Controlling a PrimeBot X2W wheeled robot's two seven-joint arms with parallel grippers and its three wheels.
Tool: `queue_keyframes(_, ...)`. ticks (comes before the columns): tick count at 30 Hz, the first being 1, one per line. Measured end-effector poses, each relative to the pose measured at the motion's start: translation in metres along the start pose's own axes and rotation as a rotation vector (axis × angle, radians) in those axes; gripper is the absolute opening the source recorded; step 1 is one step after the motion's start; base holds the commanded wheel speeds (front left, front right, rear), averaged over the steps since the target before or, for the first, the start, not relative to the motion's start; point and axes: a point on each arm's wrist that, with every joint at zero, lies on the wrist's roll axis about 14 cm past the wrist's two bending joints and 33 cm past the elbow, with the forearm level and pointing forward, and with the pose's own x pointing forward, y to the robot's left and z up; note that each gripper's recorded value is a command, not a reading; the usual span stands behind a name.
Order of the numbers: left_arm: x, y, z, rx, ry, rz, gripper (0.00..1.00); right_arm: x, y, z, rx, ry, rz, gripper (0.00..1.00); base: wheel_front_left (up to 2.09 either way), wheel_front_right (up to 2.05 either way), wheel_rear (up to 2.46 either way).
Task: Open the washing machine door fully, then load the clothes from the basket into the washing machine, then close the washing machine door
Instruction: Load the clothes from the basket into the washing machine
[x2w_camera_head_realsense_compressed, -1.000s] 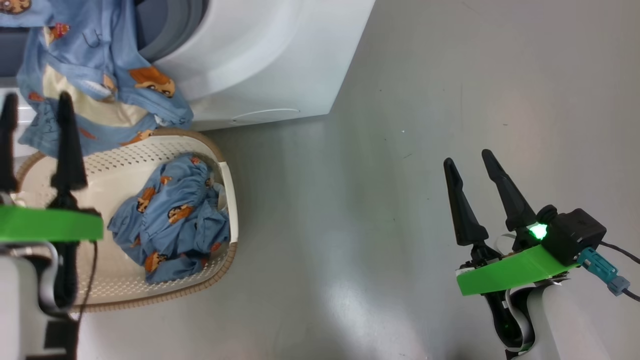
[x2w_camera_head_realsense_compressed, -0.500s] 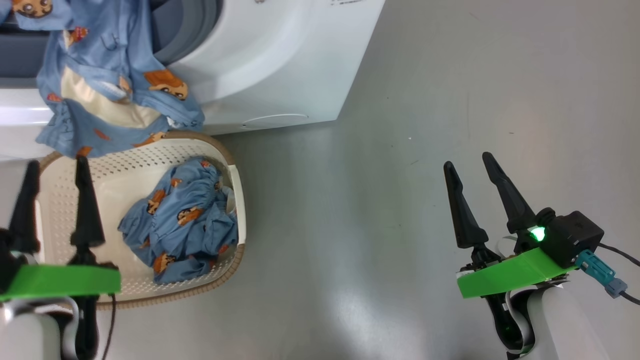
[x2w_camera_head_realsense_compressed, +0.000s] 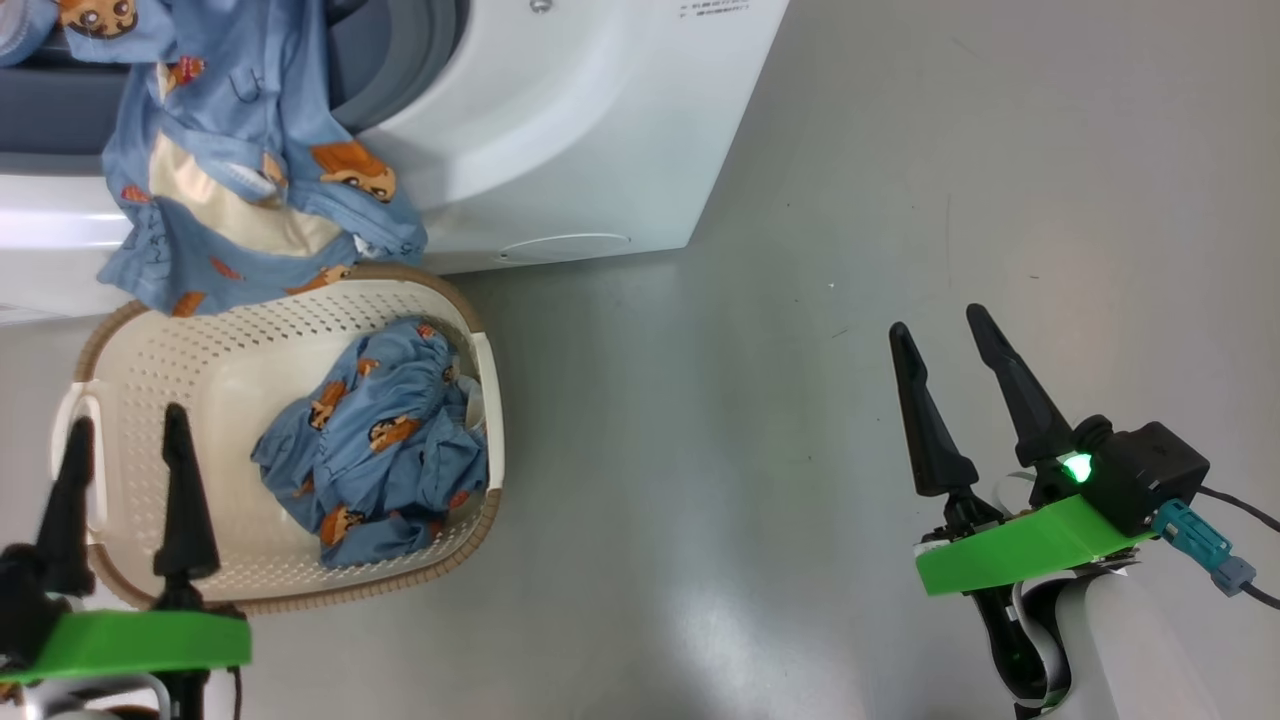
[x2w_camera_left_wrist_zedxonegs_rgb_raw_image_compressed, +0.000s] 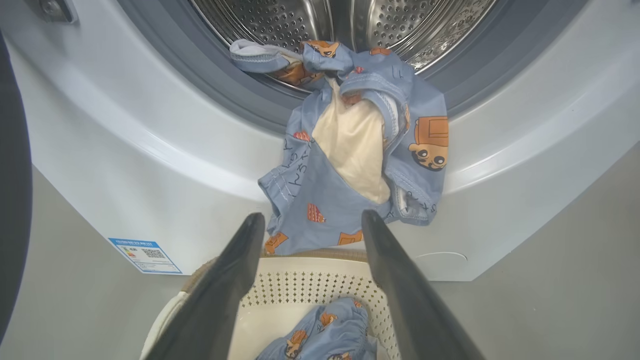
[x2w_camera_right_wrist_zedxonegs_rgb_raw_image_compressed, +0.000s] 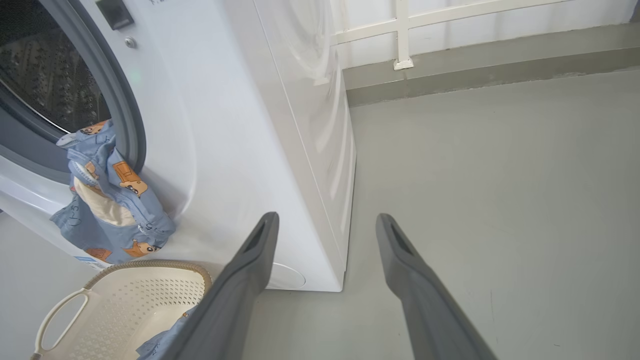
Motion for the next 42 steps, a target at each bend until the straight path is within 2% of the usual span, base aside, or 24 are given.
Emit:
queue_keyframes(24,-0.001,-0.013,-0.008,-0.028,0.022,-0.027,1.0,-0.007,-0.002,0.0,-0.002,0.007,-0.009,1.0,0.0,0.0,0.0)
queue_keyframes(34,0.035,-0.047,-0.005,-0.062,-0.003,-0.112,1.0,-0.011,-0.006,-0.003,-0.005,0.019,-0.022,1.0,0.0,0.0,0.0)
queue_keyframes(42,0.068,-0.06,-0.029,-0.095,0.062,-0.135,1.0,-0.014,-0.017,-0.012,-0.005,0.045,-0.05,1.0,0.0,0.0,0.0)
